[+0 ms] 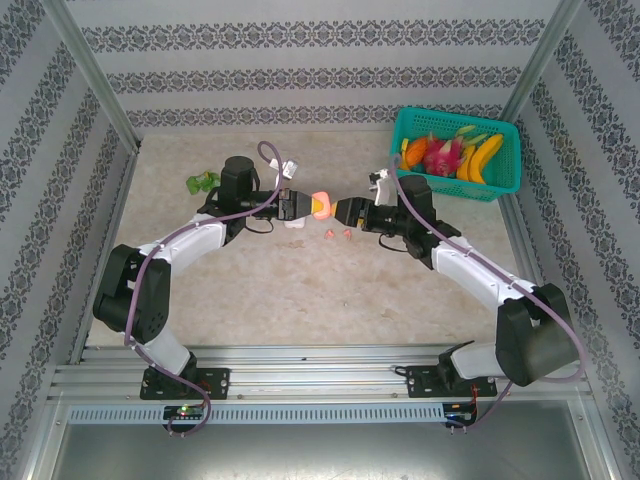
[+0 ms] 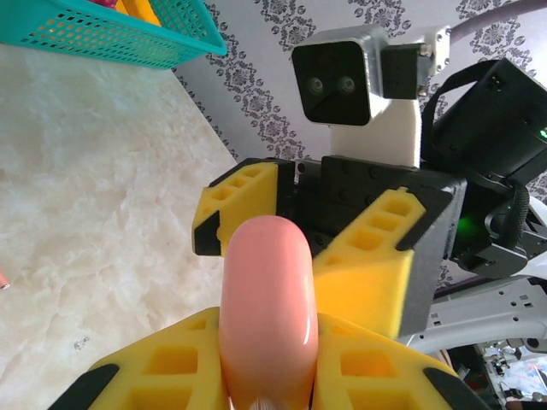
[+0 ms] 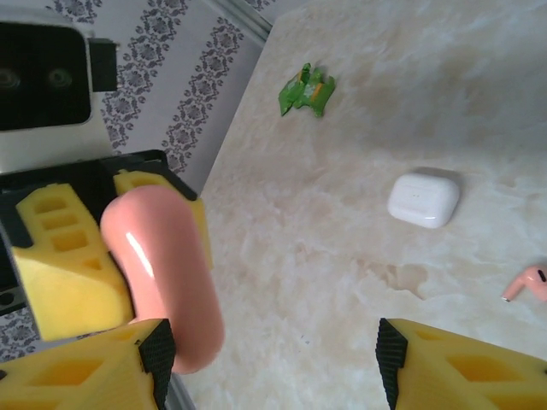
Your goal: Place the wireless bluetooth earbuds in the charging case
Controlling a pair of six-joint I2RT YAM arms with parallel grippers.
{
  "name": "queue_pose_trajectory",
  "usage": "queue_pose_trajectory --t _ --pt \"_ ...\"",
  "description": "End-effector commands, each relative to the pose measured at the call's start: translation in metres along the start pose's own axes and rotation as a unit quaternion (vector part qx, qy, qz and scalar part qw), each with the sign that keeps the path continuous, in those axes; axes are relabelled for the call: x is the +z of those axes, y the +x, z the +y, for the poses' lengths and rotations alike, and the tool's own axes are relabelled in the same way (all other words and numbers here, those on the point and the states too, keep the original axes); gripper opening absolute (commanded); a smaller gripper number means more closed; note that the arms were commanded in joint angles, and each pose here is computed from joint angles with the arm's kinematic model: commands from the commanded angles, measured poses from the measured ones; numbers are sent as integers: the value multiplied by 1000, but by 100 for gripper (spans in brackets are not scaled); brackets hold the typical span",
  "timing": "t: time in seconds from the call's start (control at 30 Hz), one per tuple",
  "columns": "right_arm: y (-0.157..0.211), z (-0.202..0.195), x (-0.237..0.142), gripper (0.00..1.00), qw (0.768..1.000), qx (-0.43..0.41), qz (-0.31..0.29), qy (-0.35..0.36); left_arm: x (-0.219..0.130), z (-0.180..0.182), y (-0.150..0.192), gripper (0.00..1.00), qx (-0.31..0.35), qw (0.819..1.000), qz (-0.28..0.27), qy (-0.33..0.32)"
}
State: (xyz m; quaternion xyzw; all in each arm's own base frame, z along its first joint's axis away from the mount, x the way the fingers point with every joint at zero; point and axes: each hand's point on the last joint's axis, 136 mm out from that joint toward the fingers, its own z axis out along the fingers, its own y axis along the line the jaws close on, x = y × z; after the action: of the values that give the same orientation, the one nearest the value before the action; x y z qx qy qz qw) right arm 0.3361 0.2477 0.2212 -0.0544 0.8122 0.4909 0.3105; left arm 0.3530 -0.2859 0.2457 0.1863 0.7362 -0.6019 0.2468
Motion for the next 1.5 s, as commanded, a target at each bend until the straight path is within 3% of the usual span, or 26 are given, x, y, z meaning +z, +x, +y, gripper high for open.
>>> queue_pose_trajectory --t 0.0,0.3,0.83,1.47 --pt "-6 21 1 66 1000 -21 -6 -21 -3 -16 -9 3 34 999 -4 15" --pt "-5 21 7 63 1000 -21 -7 -12 -5 -21 -8 3 36 999 -5 20" --pt "-7 -29 8 54 998 22 -29 54 -11 -43 -8 2 55 998 -8 40" --pt "-14 11 -23 52 998 34 -54 5 -7 -30 -12 2 50 998 -20 26"
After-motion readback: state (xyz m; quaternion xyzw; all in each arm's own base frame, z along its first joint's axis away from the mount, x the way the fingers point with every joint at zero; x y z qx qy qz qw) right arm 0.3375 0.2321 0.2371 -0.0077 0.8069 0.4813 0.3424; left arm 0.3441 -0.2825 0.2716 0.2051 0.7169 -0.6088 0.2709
